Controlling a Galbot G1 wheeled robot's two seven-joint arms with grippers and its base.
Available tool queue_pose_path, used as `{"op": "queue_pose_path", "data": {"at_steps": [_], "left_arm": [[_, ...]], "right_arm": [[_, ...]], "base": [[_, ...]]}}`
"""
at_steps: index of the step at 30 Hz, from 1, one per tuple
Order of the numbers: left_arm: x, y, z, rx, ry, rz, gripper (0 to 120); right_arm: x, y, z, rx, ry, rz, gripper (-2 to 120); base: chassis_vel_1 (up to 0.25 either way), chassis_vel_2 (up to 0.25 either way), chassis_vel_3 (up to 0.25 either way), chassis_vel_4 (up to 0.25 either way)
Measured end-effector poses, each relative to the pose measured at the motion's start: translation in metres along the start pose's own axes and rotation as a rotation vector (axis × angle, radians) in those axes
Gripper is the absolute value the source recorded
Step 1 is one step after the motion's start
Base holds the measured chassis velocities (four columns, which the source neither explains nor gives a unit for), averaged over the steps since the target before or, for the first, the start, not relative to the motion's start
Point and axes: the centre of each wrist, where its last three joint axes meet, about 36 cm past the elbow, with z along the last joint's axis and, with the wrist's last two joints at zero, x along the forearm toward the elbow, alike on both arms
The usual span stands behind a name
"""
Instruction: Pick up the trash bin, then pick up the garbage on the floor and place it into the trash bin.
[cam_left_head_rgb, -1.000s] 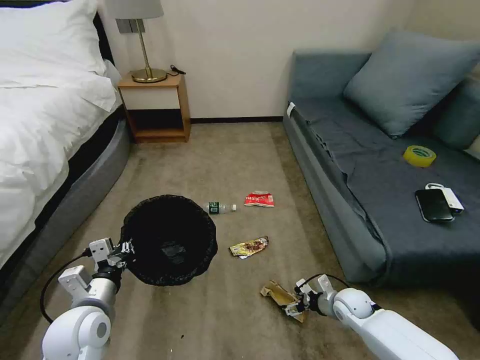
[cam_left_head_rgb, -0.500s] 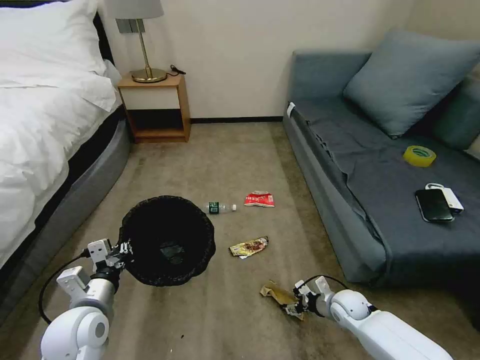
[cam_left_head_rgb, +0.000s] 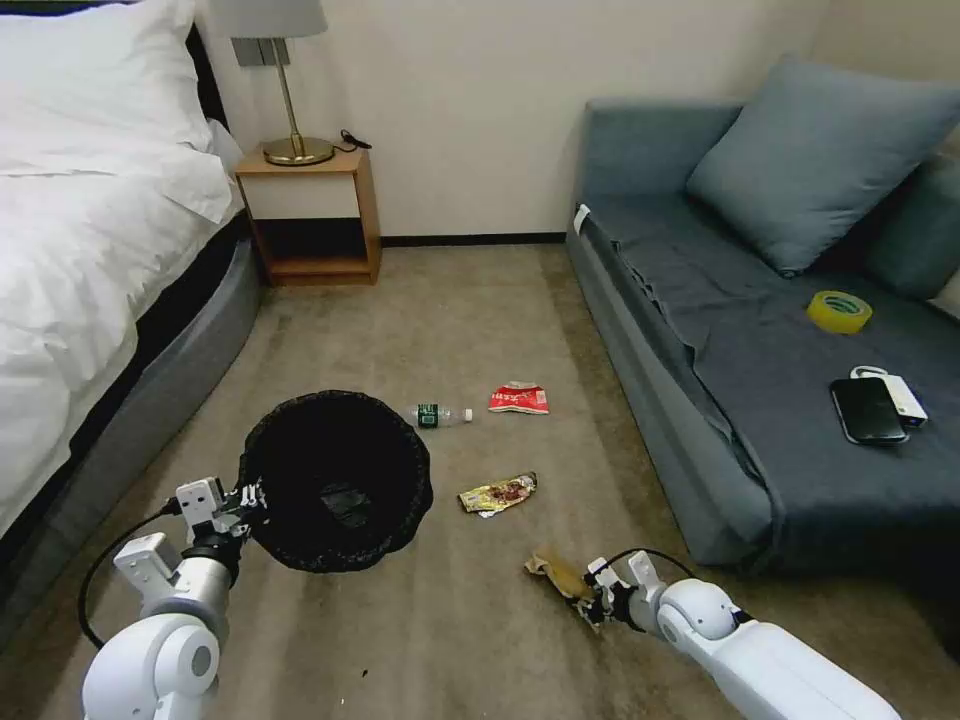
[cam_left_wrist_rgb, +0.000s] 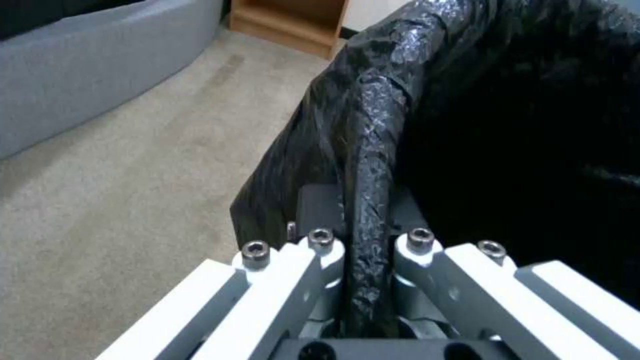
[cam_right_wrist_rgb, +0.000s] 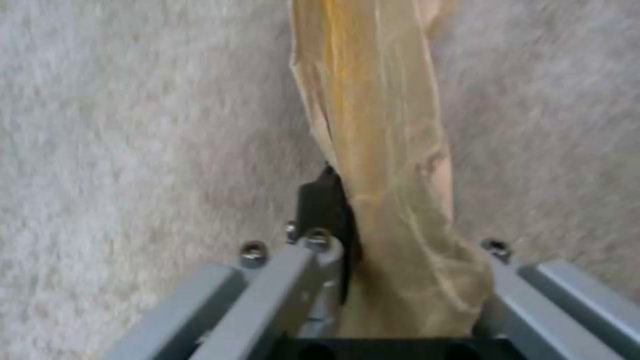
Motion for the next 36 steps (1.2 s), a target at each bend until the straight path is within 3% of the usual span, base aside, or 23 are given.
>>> {"op": "queue_pose_path", "data": {"at_steps": [13,18,19,22,27,29,36], "left_arm": [[-0.003,-0.003,0.0,-0.018,0.023,0.005,4],[-0.012,-0.009,0.018,-0.012,0.095,0.017,4],[-0.012,-0.009,0.018,-0.012,0.095,0.017,4],[-0.019,-0.02,0.026,0.001,0.135,0.045,4],[-0.028,-0.036,0.031,0.027,0.212,0.083,4],[-0.029,-0.038,0.031,0.03,0.218,0.087,4],[-0.044,-0.065,0.035,0.054,0.272,0.156,4]], "right_arm": [[0.044,-0.006,-0.043,-0.036,-0.187,0.057,0],[0.118,0.007,-0.119,-0.059,-0.438,0.023,0],[0.118,0.007,-0.119,-0.059,-0.438,0.023,0],[0.157,0.025,-0.152,-0.009,-0.545,-0.004,0],[0.186,0.054,-0.169,0.067,-0.611,-0.024,0],[0.188,0.057,-0.17,0.073,-0.616,-0.028,0],[0.207,0.114,-0.176,0.155,-0.665,-0.133,0]], "base": [[0.0,0.0,0.0,0.0],[0.0,0.0,0.0,0.0],[0.0,0.0,0.0,0.0],[0.0,0.0,0.0,0.0],[0.0,0.0,0.0,0.0],[0.0,0.0,0.0,0.0],[0.0,0.0,0.0,0.0]]}}
